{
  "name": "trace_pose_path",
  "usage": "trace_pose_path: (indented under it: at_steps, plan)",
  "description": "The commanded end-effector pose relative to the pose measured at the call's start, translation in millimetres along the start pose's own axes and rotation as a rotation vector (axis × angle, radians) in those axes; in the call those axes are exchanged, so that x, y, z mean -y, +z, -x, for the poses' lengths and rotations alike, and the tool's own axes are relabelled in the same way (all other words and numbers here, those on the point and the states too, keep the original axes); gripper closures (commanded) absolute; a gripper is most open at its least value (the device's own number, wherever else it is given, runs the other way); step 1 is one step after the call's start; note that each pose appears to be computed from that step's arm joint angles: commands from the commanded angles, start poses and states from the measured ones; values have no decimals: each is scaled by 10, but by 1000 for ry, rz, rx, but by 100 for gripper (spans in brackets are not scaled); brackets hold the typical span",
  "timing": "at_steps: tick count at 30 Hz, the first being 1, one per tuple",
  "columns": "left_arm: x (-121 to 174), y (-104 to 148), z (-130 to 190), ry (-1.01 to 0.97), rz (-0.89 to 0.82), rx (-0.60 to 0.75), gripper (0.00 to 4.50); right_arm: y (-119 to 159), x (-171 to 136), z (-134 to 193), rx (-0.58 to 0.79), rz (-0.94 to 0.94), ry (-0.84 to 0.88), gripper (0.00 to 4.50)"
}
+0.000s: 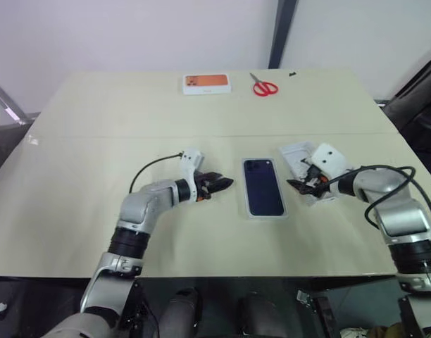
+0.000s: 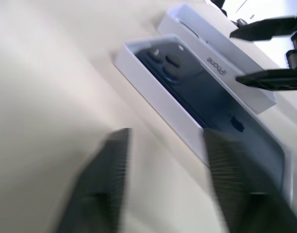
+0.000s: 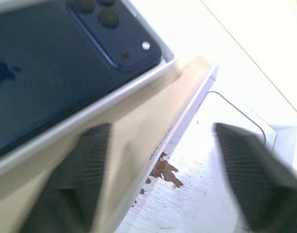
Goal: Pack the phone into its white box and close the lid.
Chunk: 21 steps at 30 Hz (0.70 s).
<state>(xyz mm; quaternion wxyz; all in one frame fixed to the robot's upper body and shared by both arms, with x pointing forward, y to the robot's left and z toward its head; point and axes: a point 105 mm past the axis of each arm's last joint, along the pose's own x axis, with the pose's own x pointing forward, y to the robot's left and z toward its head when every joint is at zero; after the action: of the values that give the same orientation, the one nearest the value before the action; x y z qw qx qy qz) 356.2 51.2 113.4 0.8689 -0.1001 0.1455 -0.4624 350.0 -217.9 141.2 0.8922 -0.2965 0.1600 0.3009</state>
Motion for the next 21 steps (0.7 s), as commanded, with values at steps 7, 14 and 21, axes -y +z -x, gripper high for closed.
trace_pose_path:
  at_steps: [7, 14, 21]
  plan:
    - [202, 368, 602, -251, -441, 166, 7, -64, 76, 27, -171, -288, -28, 0]
    - [211, 303, 762, -316, -568, 157, 7, -62, 28, 105, -281, -400, 24, 0]
    - [270, 247, 742, -332, -599, 173, 7, -79, -66, 126, -343, -446, 21, 0]
